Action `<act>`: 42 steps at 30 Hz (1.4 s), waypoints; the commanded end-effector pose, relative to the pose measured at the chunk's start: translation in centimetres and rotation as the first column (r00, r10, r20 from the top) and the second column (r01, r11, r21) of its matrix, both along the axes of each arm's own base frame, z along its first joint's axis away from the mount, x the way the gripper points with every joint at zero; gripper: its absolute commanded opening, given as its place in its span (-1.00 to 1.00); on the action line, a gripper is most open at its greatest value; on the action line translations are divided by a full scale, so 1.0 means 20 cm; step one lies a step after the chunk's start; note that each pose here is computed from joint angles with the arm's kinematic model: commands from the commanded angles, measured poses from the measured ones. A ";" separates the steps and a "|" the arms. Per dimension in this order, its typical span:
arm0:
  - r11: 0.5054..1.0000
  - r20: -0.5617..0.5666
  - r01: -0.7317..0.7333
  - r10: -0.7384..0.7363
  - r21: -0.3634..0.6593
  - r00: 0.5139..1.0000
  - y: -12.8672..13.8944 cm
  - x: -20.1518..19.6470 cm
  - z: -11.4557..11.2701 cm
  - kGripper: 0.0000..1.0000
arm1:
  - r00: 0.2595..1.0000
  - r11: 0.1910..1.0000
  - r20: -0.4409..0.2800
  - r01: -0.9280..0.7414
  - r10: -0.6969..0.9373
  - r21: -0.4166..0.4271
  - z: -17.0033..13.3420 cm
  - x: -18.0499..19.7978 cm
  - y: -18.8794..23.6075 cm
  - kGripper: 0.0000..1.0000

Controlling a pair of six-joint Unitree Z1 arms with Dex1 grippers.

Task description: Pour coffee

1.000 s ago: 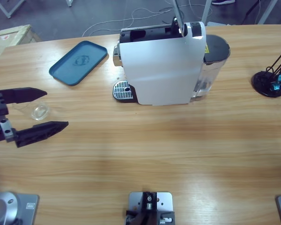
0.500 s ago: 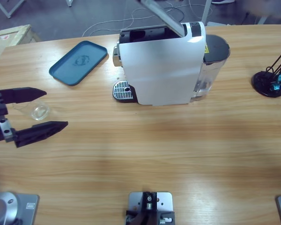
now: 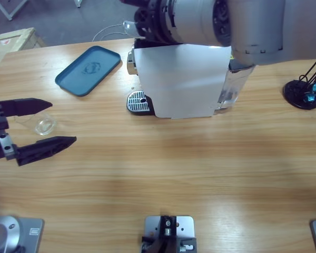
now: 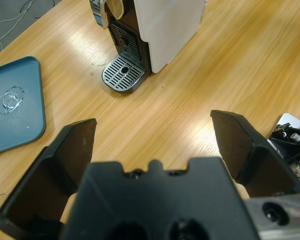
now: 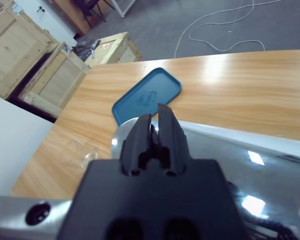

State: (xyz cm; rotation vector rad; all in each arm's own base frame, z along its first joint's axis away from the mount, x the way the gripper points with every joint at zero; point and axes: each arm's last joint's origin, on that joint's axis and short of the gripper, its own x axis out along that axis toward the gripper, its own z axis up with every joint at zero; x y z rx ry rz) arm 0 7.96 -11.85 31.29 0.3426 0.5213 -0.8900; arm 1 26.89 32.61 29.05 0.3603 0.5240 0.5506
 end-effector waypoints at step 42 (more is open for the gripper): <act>0.653 -0.118 -0.755 0.755 0.051 0.645 0.46 0.12 -0.16 0.97 | 0.978 0.908 0.064 -0.159 0.199 -0.388 0.23 -0.80 -0.95 1.00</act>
